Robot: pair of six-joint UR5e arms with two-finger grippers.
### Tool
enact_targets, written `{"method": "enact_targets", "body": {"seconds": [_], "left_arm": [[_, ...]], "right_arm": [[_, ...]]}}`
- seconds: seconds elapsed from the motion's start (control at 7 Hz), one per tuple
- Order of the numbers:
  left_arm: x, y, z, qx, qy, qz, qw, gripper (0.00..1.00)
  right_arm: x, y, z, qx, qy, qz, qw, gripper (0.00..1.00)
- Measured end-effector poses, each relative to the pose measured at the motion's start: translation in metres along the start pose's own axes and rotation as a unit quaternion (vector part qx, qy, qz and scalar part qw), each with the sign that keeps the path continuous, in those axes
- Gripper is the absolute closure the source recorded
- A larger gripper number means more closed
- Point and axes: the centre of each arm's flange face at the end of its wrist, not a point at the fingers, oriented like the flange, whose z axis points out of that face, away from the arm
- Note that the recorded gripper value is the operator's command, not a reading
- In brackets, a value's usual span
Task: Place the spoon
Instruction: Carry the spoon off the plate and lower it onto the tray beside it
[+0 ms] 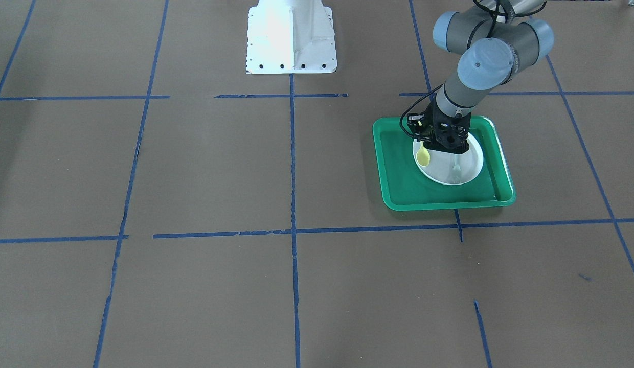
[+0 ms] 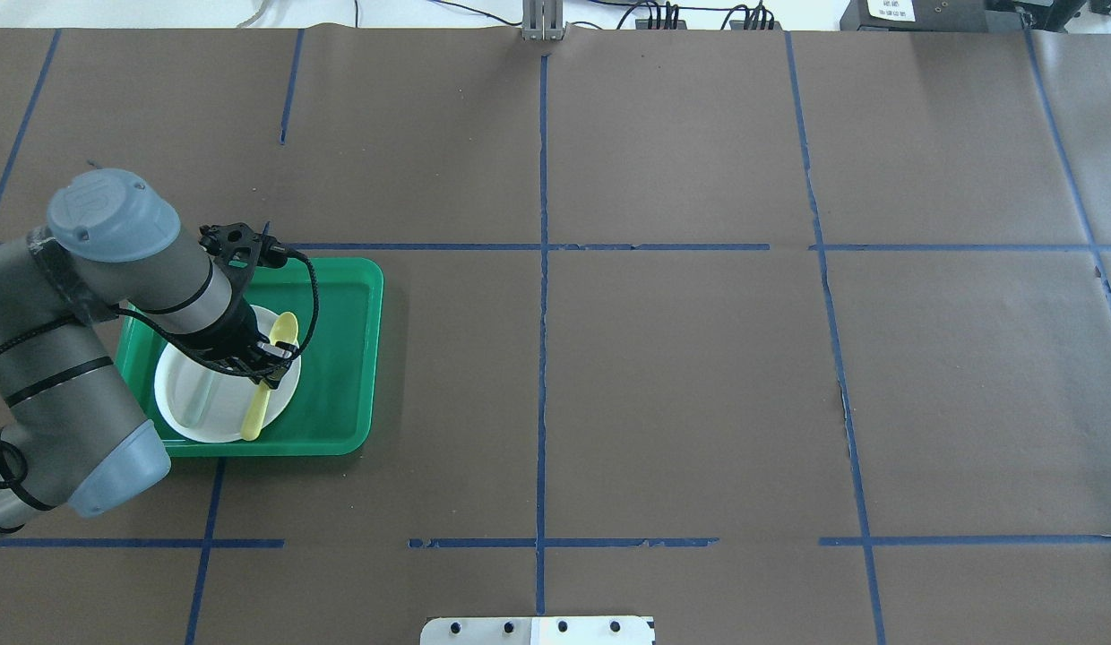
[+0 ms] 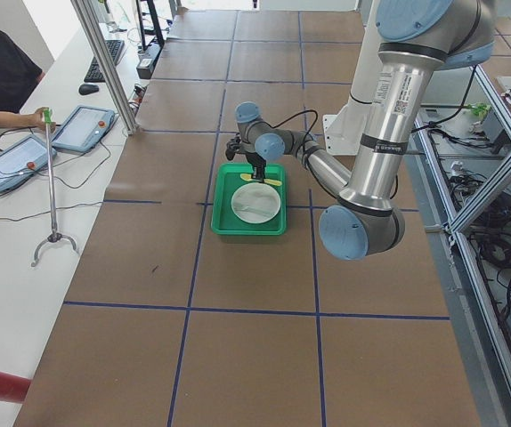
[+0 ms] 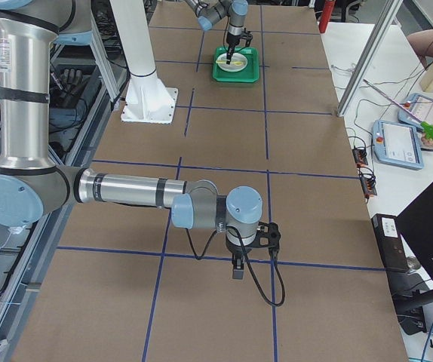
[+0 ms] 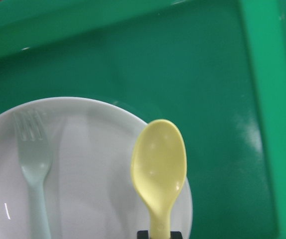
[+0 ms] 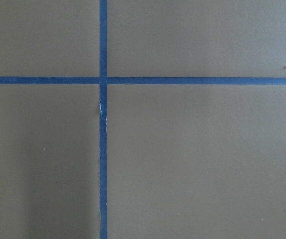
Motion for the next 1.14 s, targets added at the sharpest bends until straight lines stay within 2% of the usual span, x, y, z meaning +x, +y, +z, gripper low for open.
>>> {"method": "enact_targets", "body": {"seconds": [0.29, 0.43, 0.57, 0.71, 0.86, 1.14], "left_arm": [[0.025, -0.025, 0.015, 0.005, 0.018, -0.11, 0.9937, 1.0], [0.029, -0.032, 0.029, 0.007, 0.028, -0.132, 0.9908, 1.0], [0.03, -0.034, 0.045, 0.005, 0.034, -0.137, 0.99, 0.69], [0.03, -0.034, 0.053, 0.005, 0.039, -0.133, 0.9903, 0.49], [0.029, -0.034, 0.058, 0.007, 0.042, -0.129, 0.9907, 0.33], [0.03, -0.032, 0.056, 0.012, 0.05, -0.122, 0.9912, 0.15]], "right_arm": [[0.0, 0.0, 0.0, 0.0, 0.0, 0.0, 1.0, 0.0], [0.0, 0.0, 0.0, 0.0, 0.0, 0.0, 1.0, 0.0], [0.0, 0.0, 0.0, 0.0, 0.0, 0.0, 1.0, 0.0], [0.0, 0.0, 0.0, 0.0, 0.0, 0.0, 1.0, 0.0], [0.0, 0.0, 0.0, 0.0, 0.0, 0.0, 1.0, 0.0], [0.0, 0.0, 0.0, 0.0, 0.0, 0.0, 1.0, 0.0]]}}
